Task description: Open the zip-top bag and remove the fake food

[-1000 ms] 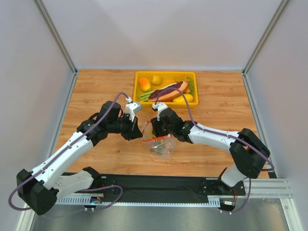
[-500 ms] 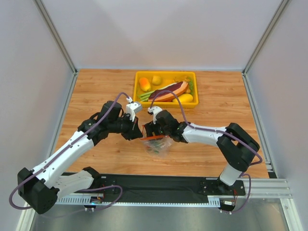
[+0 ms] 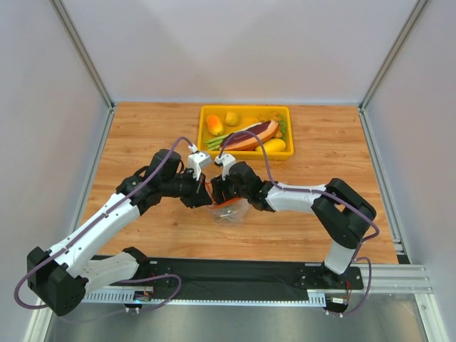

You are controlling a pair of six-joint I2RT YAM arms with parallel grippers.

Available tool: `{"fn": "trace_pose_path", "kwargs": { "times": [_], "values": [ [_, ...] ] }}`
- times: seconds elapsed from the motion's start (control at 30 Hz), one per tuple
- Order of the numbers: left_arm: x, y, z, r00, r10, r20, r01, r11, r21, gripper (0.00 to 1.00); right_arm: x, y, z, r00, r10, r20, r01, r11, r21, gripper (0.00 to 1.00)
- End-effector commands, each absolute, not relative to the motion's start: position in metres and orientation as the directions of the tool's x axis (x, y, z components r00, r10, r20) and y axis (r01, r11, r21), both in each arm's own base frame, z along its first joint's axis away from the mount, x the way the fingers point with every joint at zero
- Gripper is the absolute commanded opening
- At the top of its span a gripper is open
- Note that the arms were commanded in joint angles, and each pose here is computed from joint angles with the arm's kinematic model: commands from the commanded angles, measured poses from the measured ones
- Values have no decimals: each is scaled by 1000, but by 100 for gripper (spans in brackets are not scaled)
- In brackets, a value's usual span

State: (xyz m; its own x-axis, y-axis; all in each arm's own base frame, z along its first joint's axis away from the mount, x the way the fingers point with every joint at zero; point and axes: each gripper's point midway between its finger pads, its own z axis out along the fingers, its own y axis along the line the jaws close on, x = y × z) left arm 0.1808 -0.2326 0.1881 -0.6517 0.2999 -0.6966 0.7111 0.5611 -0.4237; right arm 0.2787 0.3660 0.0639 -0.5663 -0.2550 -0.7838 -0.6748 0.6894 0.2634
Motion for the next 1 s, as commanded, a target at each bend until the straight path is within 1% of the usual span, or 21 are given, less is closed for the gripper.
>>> {"fn": "trace_pose_path", "kwargs": {
  "times": [0.0, 0.03, 0.07, 0.13, 0.17, 0.33, 0.4, 0.47, 0.7, 0.83, 0.97],
  "values": [
    [176, -239, 193, -626, 316, -713, 745, 514, -426, 0, 297, 379, 74, -510, -219, -832, -696, 673, 250, 58],
    [177, -239, 193, -624, 316, -715, 746, 513, -424, 0, 297, 380, 72, -512, -223, -829, -697, 673, 249, 56],
    [177, -239, 193, -624, 317, -715, 747, 512, -425, 0, 298, 380, 68, -518, -226, -825, -693, 676, 250, 51],
    [177, -239, 192, -627, 319, -711, 744, 514, -426, 0, 298, 380, 65, -524, -234, -819, -692, 678, 248, 47],
    [177, -239, 192, -625, 319, -712, 745, 515, -424, 0, 297, 379, 64, -525, -234, -818, -689, 681, 248, 42],
    [177, -239, 192, -627, 320, -710, 744, 515, -425, 0, 293, 372, 66, -530, -253, -809, -689, 685, 238, 31],
    [178, -239, 192, -627, 320, -710, 744, 517, -424, 0, 290, 368, 64, -537, -272, -798, -689, 688, 229, 14],
    [178, -239, 191, -628, 321, -709, 743, 518, -423, 0, 288, 365, 64, -542, -280, -793, -687, 691, 225, 0],
    [178, -238, 191, -627, 321, -710, 743, 521, -420, 0, 276, 356, 78, -544, -258, -798, -687, 683, 248, 0],
    [178, -238, 191, -629, 321, -707, 741, 523, -422, 0, 271, 356, 105, -525, -216, -823, -697, 665, 270, 0],
    [178, -238, 190, -630, 322, -706, 740, 524, -421, 0, 269, 351, 119, -517, -208, -831, -699, 663, 269, 0]
  ]
}}
